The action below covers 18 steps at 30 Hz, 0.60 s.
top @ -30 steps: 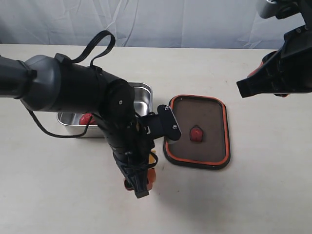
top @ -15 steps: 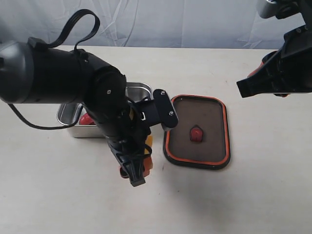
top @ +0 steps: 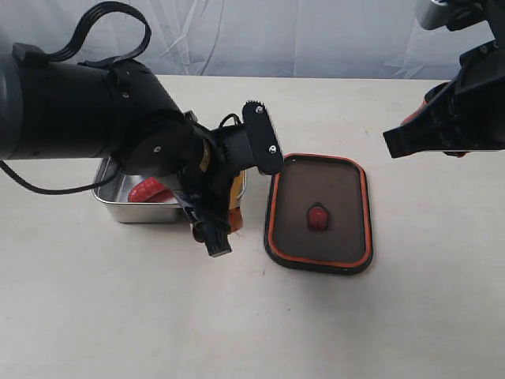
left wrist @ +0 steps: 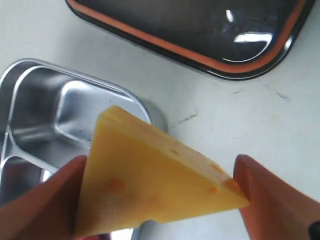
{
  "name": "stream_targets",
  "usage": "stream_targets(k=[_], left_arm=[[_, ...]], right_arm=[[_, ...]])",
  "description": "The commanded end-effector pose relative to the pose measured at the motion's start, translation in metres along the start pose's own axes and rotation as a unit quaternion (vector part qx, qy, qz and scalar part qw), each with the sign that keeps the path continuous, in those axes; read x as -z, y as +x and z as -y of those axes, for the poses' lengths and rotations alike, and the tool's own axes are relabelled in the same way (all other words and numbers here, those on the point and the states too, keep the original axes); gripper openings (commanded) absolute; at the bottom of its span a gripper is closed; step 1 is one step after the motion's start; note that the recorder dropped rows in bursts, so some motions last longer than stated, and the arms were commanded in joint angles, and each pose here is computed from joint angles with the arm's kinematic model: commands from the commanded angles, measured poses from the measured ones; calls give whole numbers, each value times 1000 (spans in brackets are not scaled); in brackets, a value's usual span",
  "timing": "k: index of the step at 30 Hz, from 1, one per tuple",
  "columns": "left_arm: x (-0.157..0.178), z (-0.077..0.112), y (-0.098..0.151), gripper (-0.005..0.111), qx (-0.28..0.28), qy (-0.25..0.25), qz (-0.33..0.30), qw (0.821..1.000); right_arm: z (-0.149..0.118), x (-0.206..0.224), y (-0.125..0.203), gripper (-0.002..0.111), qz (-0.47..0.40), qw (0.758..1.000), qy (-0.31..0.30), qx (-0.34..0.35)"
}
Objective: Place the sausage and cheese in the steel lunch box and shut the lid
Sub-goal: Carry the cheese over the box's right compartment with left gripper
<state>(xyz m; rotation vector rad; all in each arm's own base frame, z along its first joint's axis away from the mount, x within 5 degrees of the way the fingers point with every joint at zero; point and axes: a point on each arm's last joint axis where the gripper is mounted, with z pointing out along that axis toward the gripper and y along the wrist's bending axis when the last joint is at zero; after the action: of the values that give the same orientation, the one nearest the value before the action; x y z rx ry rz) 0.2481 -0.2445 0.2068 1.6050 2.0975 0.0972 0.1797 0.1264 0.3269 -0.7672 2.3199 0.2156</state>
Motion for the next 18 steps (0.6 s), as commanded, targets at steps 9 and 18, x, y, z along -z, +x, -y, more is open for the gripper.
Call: stream_targets(k=[9,18], left_arm=[[3,-63,13,0,109,-64,98,987],[-29,-70,26,0,136,-54,73,987]], right_arm=[[2,1,0,14,9,1000,5,1],[2,1,0,14,9,1000,5,-14]])
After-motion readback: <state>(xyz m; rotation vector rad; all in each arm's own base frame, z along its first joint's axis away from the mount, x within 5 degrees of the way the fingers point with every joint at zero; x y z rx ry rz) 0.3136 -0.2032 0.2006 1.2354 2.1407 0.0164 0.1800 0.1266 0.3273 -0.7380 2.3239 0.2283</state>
